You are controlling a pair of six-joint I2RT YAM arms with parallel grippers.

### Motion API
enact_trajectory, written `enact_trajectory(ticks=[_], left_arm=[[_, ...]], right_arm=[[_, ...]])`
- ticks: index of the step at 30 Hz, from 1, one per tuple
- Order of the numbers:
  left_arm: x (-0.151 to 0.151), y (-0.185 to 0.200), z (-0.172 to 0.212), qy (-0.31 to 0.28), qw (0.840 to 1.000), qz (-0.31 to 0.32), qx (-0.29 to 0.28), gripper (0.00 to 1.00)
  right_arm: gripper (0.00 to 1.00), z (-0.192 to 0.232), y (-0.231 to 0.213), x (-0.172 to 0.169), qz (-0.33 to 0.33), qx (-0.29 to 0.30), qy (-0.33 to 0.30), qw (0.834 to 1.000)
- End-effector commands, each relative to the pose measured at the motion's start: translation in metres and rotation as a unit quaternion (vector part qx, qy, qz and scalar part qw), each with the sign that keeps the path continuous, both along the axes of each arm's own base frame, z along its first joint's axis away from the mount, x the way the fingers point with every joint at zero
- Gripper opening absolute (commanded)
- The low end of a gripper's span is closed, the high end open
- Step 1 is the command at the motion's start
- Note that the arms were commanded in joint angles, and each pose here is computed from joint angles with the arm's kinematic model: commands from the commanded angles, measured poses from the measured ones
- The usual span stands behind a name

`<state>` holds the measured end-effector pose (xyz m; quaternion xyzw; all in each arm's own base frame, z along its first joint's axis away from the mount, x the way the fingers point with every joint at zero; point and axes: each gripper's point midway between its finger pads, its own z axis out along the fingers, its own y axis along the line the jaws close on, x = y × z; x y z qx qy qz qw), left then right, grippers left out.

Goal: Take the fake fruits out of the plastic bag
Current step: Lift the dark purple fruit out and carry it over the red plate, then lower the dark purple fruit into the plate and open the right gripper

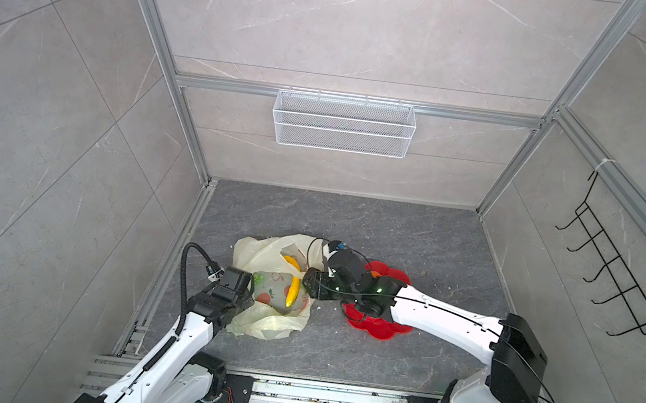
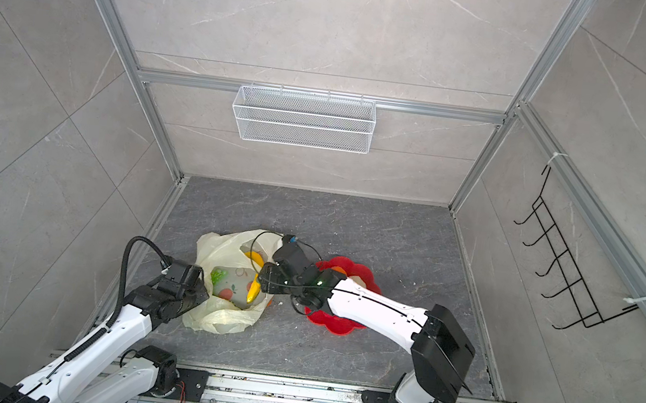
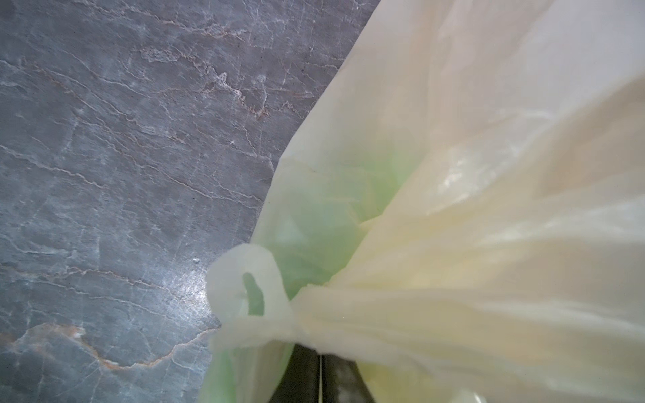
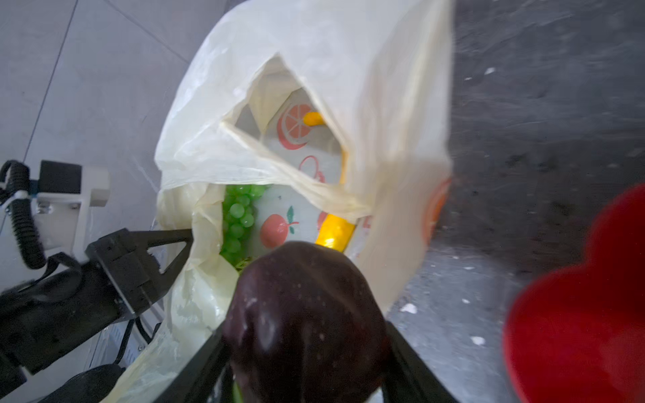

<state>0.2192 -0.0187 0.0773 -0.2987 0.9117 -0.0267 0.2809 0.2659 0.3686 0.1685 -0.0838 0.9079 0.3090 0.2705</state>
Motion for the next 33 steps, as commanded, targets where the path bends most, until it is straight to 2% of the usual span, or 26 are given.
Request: enact_trajectory(ticks=[1, 5, 14, 19, 27, 33], left_arm=[[0.002, -0.003, -0.004, -0.001, 1.000, -0.013, -0.003, 0.08], [0.001, -0.003, -0.005, 0.000, 1.000, -0.014, -0.003, 0.08], [0.001, -0.003, -0.006, 0.000, 1.000, -0.014, -0.003, 0.08], [0.001, -0.003, -0.006, -0.001, 1.000, -0.013, -0.003, 0.08], [-0.003, -0.001, -0.005, -0.002, 1.000, -0.011, -0.002, 0.08], [-0.003, -0.001, -0.006, -0.001, 1.000, -0.011, -0.003, 0.08]], right_arm=[[0.61, 0.002, -0.029, 0.009, -0.043, 0.017, 0.024, 0.999], [0.61, -0.008, -0.060, 0.017, -0.081, 0.010, 0.041, 0.996], [0.61, -0.038, -0.110, 0.016, -0.149, -0.056, 0.067, 0.985], [0.62, -0.053, -0.122, 0.018, -0.170, -0.073, 0.084, 0.979], [0.63, -0.069, -0.123, 0.022, -0.167, -0.117, 0.117, 0.972], [0.63, -0.073, -0.122, 0.028, -0.163, -0.136, 0.113, 0.971]])
